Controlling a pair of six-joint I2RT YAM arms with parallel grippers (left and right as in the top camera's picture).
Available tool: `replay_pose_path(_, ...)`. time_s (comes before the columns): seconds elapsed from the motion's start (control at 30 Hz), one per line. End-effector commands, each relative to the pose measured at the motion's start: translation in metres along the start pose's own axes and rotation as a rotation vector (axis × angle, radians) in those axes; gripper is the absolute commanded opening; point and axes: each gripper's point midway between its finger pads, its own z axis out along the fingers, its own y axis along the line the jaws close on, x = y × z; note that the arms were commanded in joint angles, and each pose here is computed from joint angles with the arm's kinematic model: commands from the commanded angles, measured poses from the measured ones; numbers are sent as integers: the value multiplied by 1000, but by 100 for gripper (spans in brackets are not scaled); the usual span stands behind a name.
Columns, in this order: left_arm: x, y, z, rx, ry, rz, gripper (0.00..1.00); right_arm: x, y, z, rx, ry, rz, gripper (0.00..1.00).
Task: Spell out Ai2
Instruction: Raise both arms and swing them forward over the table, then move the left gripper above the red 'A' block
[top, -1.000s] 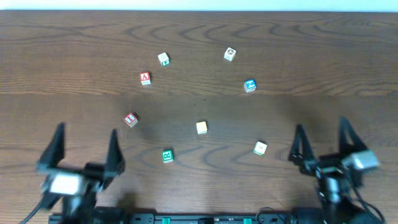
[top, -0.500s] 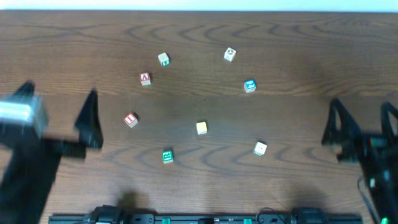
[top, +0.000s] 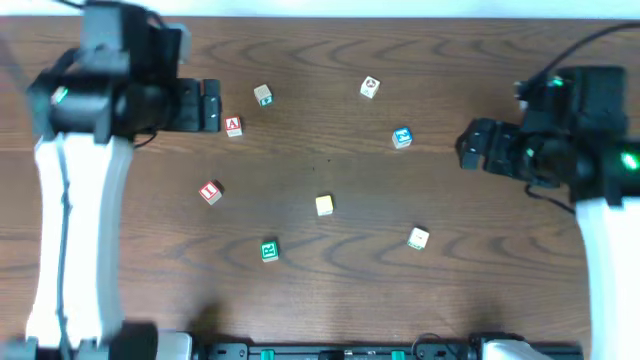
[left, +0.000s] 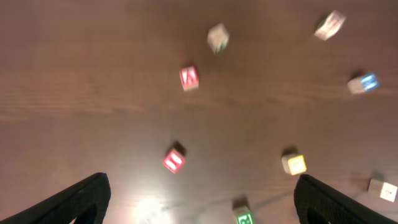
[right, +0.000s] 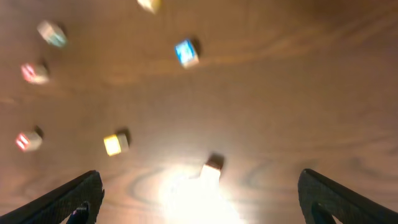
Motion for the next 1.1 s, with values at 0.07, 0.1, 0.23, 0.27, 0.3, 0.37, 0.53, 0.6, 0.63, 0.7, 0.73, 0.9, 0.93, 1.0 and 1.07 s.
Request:
replay_pose_path(0.07, -2, 4, 61, 6, 138, -86, 95, 10, -6, 46, 22, 186, 33, 99)
replay_pose_path(0.1, -2, 7, 74, -3, 160, -89, 95, 11, -7, 53, 29, 210, 38, 99)
replay_pose_path(0.23, -2, 13, 123, -17, 232, -146, 95, 12, -11, 75, 44, 270, 49, 99)
replay_pose_path(0.27, -3, 16, 136, -29, 242, -171, 95, 10, -12, 78, 45, 270, 49, 99)
replay_pose_path(0.3, -3, 20, 147, -55, 248, -210, 95, 8, -12, 80, 46, 265, 49, 99)
replay_pose_path(0.37, -3, 30, 168, -112, 259, -298, 95, 4, -11, 82, 42, 247, 45, 99)
replay_pose_path(0.53, 3, 39, 198, -181, 281, -466, 95, -2, -30, 82, 167, 206, 151, 99)
replay_pose_path(0.6, 7, 43, 203, -222, 285, -512, 95, -2, -41, 80, 236, 193, 195, 99)
replay_pose_path(0.63, 7, 41, 205, -226, 285, -511, 95, -1, -41, 80, 240, 193, 191, 99)
replay_pose_path(0.7, 1, 33, 210, -220, 261, -482, 95, -2, -40, 80, 238, 189, 189, 99)
replay_pose_path(0.73, -3, 30, 211, -225, 239, -462, 95, -4, -40, 81, 239, 184, 188, 99)
replay_pose_path(0.9, -26, 10, 219, -246, 127, -332, 95, -4, -39, 81, 238, 183, 185, 99)
replay_pose_path(0.93, -28, 6, 220, -246, 117, -320, 96, -2, -39, 81, 239, 189, 185, 99)
replay_pose_path(1.0, -32, -4, 223, -236, 101, -277, 97, 1, -39, 80, 242, 200, 182, 99)
replay_pose_path(1.07, -33, -5, 227, -249, 92, -242, 97, 2, -39, 80, 244, 205, 182, 99)
